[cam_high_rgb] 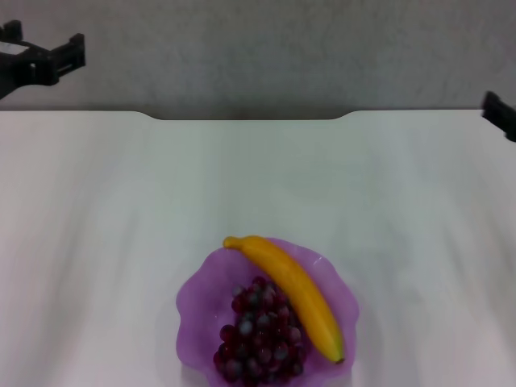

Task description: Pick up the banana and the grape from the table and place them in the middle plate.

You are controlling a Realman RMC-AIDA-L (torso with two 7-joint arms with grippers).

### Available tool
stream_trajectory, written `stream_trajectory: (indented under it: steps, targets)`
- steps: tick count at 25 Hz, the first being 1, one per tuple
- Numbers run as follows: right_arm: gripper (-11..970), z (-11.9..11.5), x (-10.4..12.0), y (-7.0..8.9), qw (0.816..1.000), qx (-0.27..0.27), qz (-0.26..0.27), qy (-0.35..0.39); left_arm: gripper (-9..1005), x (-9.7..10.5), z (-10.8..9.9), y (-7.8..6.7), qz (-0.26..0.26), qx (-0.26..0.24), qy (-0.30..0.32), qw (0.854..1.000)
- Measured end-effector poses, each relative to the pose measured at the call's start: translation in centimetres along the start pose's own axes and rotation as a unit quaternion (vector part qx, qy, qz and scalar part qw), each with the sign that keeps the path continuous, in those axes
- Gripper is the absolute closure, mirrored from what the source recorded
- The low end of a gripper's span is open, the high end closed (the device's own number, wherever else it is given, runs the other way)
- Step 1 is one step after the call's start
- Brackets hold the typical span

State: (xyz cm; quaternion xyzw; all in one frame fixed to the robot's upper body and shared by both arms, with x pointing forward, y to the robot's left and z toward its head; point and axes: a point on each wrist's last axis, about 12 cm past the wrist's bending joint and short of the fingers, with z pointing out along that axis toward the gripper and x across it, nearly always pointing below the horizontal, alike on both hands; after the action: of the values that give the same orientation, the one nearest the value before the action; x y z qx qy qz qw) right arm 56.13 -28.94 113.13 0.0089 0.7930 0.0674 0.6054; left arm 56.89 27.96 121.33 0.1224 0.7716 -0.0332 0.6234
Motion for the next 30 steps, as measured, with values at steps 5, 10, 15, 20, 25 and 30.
stream_trajectory:
  steps: [5, 10, 15, 20, 25, 30]
  targets:
    - [92, -1.2, 1.8, -1.7, 0.999, 0.026, 0.012, -0.029, 139, 2.2, -0.5, -0.6, 0.017, -0.017, -0.033, 0.999]
    - [92, -3.0, 3.2, -1.1, 0.995, 0.018, 0.011, -0.102, 139, 4.6, -0.8, -2.4, 0.053, -0.045, -0.080, 0.994]
    - [93, -3.2, 4.2, -0.5, 0.992, 0.006, 0.006, -0.127, 139, 5.1, 0.1, -3.1, 0.006, -0.028, -0.076, 0.997]
    - [94, -3.2, 4.7, -0.4, 0.989, 0.001, 0.013, -0.144, 139, 4.8, 0.6, -2.9, -0.045, -0.006, -0.083, 0.995]
    - [94, -3.6, 5.0, -0.4, 0.985, -0.004, 0.015, -0.173, 140, 4.5, 0.7, -2.1, -0.082, 0.009, -0.099, 0.992]
    - [94, -3.7, 5.1, -0.2, 0.982, -0.009, 0.011, -0.188, 140, 4.2, 0.7, -1.7, -0.115, 0.011, -0.115, 0.987]
